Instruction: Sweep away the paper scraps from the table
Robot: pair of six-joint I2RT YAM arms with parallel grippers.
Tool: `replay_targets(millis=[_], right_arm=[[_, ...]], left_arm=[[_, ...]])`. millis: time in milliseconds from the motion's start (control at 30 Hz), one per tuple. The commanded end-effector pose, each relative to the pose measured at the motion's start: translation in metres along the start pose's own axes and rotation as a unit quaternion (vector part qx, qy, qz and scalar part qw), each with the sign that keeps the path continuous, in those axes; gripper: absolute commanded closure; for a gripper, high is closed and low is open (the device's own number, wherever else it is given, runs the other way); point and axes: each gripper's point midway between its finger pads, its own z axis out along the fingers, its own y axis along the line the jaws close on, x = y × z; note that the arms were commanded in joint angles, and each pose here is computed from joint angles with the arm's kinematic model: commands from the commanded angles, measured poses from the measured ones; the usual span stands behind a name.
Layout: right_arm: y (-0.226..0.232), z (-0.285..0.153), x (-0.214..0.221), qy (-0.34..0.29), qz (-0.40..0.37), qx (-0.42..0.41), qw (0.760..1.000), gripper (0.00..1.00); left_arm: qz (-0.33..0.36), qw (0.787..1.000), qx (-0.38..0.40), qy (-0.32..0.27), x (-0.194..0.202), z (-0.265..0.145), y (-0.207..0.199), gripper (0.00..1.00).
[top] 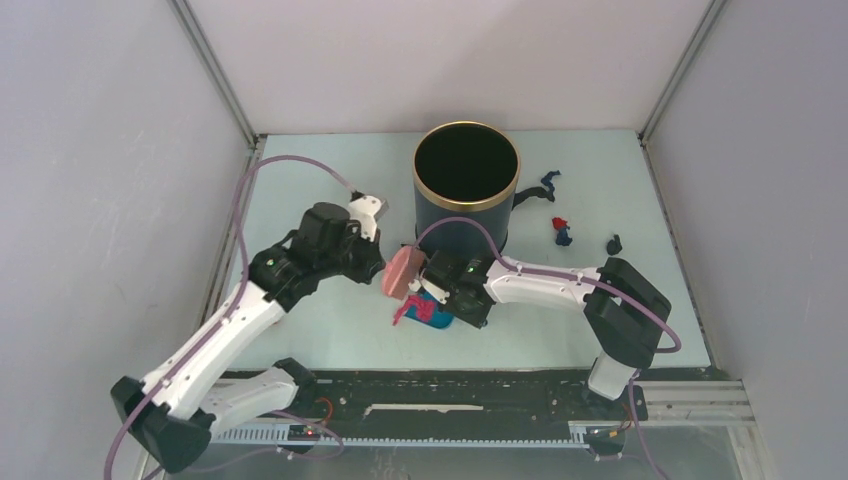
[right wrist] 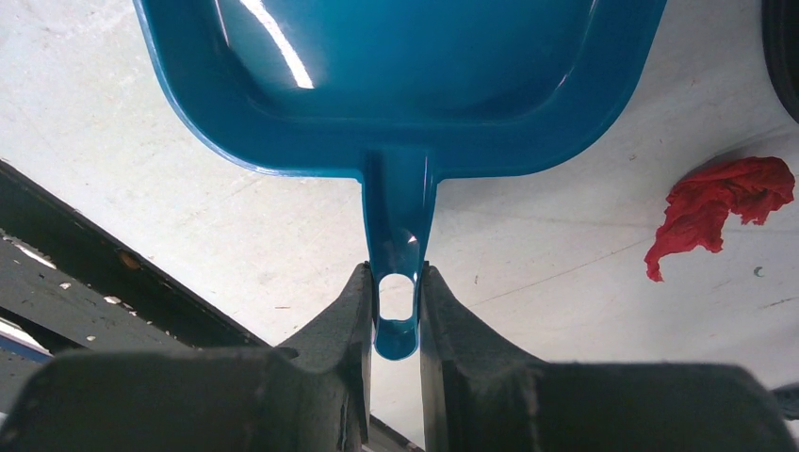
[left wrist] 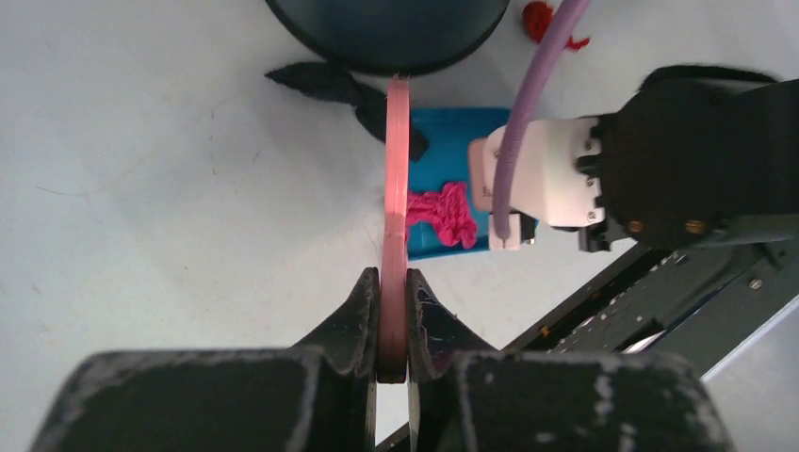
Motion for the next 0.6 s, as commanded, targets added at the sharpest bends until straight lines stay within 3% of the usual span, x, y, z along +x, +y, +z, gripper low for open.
replay_targets(millis=[0, 100, 233, 333, 433, 567], right_arm=[[-0.003, -0.002, -0.003, -0.005, 0.002, 0.009, 1.0, 1.0], [-0.002, -0.004, -0.001, -0.005, 0.003, 0.004, 1.0, 1.0], [-0.002, -0.008, 0.003, -0.003, 0.0, 0.002, 1.0, 1.0], [-0.001, -0.01, 0.007, -0.001, -0.005, 0.0, 1.0, 1.0], [-0.001, -0.009, 0.01, 0.001, -0.007, -0.001, 1.0, 1.0], [0.0, -0.007, 0.011, 0.005, -0.007, -0.003, 1.0, 1.0]], left_arm=[[-0.026, 0.996, -0.015, -0.078, -0.028, -0.024, 0.0, 1.0], [-0.033, 0.996, -0.06, -0.05, -0.017, -0.03, 0.015, 0.99], [-0.046, 0.985, -0.163, 0.035, 0.008, -0.035, 0.048, 1.0], [-0.04, 0.978, -0.186, 0.085, 0.022, -0.031, 0.055, 1.0], [-0.049, 0.982, -0.152, 0.101, 0.027, -0.019, 0.043, 1.0], [-0.081, 0.992, -0.042, 0.085, 0.024, 0.004, 0.005, 1.0]])
